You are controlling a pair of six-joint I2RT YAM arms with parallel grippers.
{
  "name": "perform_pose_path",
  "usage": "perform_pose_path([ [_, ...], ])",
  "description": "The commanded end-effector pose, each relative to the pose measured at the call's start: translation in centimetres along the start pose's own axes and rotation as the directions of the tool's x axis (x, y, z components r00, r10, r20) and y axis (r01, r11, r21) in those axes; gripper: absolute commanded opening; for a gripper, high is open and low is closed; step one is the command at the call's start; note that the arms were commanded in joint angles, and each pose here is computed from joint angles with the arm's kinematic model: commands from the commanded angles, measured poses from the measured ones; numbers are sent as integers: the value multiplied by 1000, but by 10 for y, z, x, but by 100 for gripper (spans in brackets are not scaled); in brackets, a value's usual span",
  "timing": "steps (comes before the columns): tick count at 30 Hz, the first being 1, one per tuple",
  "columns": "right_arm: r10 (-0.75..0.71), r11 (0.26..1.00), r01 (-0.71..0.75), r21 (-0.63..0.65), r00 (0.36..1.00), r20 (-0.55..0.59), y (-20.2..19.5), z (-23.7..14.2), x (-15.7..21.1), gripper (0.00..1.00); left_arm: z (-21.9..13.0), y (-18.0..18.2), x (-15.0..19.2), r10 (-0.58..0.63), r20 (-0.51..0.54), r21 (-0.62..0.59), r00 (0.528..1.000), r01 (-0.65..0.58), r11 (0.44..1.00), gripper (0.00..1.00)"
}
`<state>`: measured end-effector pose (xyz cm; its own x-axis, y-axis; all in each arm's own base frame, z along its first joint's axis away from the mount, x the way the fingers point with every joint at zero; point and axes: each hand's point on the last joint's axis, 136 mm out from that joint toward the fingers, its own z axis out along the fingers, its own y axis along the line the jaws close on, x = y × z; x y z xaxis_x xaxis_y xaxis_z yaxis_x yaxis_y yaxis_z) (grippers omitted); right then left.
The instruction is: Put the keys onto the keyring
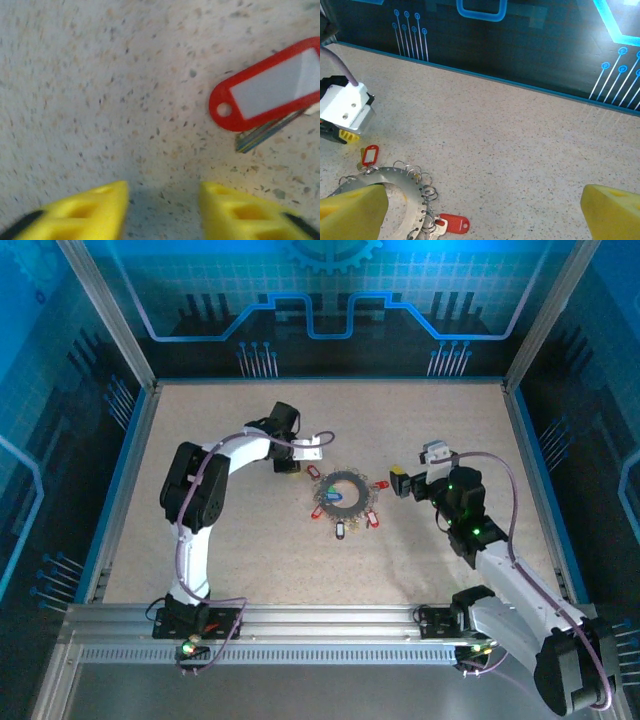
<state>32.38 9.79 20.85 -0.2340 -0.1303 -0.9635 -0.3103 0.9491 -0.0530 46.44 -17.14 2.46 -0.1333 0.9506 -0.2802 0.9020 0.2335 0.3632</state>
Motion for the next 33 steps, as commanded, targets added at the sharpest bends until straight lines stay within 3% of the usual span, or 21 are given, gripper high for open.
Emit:
perform_pose_path([
  [1,26,999,-29,46,998,56,-11,-5,-16,100,-44,30,-18,-252,162,-112,954,271,956,99],
  [3,24,999,-27,40,996,84,-10,-4,-21,100,-72,34,-24,-380,280,-83,882,416,905,99],
  [5,25,999,-27,45,998,59,-11,-1,-16,100,-103,40,-23,-486,411,-56,771,554,831,99],
  [8,36,995,-38,91,999,24,-19,5,-5,100,-128,33,-4,-591,501,-11,632,687,726,99],
  [10,33,993,-33,117,999,8,-24,9,5,100,-136,23,15,-625,523,-32,579,747,664,99],
  [14,44,986,-47,160,999,25,-37,20,19,100,-151,18,67,-638,637,-156,433,882,444,99],
  [17,14,980,-10,197,1000,-19,-47,34,37,100,-159,13,95,-611,676,-232,412,906,354,99],
  [22,-35,971,36,235,999,-10,-61,45,35,100,-133,-2,115,-644,675,-192,360,929,317,99],
  [26,-4,967,21,255,998,-67,-73,51,45,100,-127,-2,139,-653,711,-141,260,963,230,99],
  [28,19,964,8,265,995,-98,-74,47,58,100,-130,-2,142,-605,756,-138,249,965,225,99],
  [33,-31,971,35,234,999,-20,-67,46,70,100,-126,0,140,-629,734,-136,256,963,233,99],
])
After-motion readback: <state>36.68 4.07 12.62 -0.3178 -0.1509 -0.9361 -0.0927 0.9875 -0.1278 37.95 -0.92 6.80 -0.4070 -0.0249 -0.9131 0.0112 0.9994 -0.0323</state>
